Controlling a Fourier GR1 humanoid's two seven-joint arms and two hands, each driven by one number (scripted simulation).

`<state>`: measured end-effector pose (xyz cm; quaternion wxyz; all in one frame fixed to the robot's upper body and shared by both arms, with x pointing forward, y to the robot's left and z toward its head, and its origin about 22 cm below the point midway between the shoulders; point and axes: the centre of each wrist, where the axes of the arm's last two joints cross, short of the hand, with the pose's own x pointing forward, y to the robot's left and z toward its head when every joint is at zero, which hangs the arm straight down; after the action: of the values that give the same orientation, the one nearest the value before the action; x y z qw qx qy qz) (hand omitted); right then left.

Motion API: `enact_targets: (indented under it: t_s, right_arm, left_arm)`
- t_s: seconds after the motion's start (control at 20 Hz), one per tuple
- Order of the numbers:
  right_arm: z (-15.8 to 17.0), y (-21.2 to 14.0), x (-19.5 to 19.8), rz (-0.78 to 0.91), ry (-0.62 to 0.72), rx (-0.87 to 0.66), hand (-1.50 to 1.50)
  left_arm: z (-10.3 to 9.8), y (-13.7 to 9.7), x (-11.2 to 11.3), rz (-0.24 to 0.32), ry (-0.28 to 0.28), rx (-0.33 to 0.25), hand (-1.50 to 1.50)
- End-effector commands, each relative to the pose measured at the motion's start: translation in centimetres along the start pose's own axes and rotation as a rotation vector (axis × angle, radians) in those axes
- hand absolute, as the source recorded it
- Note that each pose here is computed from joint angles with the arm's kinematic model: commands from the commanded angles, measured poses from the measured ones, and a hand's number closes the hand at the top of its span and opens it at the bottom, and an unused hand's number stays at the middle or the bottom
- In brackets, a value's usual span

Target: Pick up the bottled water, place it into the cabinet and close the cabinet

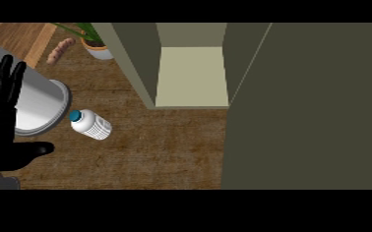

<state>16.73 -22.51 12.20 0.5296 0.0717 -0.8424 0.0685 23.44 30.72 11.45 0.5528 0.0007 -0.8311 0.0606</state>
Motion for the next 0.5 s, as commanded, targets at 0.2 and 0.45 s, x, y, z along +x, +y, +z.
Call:
enact_targets:
  t_s: [0.2,0.45]
  right_arm:
    - [3.7,0.5,3.9,-0.065,0.06,0.089,-1.5]
    - [5.0,2.1,6.5,-0.079,0.038,0.081,-1.5]
  left_arm:
    - [0.4,4.2,2.7,0.08,0.088,0.036,-1.5]
    - [2.1,4.5,4.3,-0.028,0.159,0.063,-1.5]
